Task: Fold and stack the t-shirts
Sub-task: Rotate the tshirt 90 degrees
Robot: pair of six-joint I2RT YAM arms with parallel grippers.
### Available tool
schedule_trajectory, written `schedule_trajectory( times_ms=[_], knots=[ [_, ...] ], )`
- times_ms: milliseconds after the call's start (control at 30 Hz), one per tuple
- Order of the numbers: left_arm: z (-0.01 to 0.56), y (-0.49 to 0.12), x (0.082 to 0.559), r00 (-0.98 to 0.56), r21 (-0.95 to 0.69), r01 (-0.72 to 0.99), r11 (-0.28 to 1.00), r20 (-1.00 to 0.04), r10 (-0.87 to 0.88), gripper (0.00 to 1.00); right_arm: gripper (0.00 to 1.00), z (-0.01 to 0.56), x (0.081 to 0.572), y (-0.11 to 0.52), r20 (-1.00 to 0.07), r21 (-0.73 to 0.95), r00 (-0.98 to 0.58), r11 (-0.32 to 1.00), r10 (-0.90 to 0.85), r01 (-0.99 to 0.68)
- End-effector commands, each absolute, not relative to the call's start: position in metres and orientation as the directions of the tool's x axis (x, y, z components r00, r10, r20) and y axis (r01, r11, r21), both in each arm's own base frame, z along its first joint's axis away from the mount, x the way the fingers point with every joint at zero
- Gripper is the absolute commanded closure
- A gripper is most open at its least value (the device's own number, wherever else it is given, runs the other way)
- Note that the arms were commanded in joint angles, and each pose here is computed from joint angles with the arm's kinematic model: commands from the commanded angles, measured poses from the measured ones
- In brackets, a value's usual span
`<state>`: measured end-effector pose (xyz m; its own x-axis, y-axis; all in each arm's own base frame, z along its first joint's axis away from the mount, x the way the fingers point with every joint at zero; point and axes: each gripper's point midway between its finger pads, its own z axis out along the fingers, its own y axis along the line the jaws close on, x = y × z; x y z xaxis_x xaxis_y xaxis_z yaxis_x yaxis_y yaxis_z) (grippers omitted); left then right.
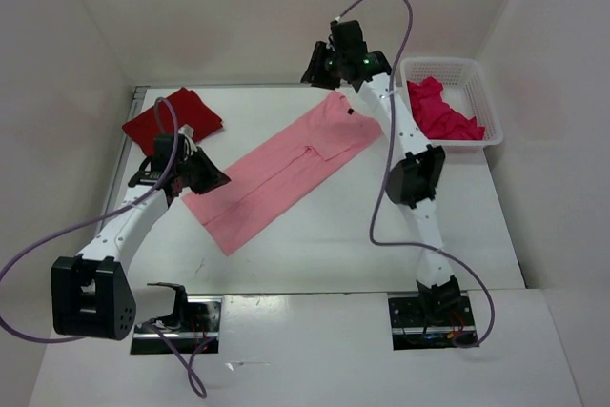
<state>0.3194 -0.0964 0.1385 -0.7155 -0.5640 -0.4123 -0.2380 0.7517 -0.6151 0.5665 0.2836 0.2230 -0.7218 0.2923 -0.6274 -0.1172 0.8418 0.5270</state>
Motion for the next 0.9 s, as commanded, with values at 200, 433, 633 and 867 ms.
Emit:
schedule_trajectory(
  times_ms=[200,433,633,867],
  knots=[
    [0.154,-0.082,0.331,-0.693,-0.570,-0.197,0.798,-0.494,-0.525,0.86,0.93,0.178,0.346,0.345,-0.447,0.676,-0.872,0.714,0.199,-0.183],
    [0.147,-0.082,0.358,-0.700,-0.554,-0.178,0.814,-0.510,-0.500,0.72,0.35,0.078,0.287,0.345,-0.216,0.723,-0.939,0.690,0.267,0.030],
    [0.145,-0.083,0.379,-0.706,-0.531,-0.154,0.833,-0.531,-0.468,0.61,0.32,0.047,0.313,0.356,-0.219,0.684,-0.918,0.723,0.330,0.097],
    [0.117,-0.091,0.408,-0.761,-0.446,-0.133,0.885,-0.527,-0.380,0.53,0.87,0.006,0.324,0.364,-0.153,0.630,-0.923,0.754,0.354,0.185]
  ],
)
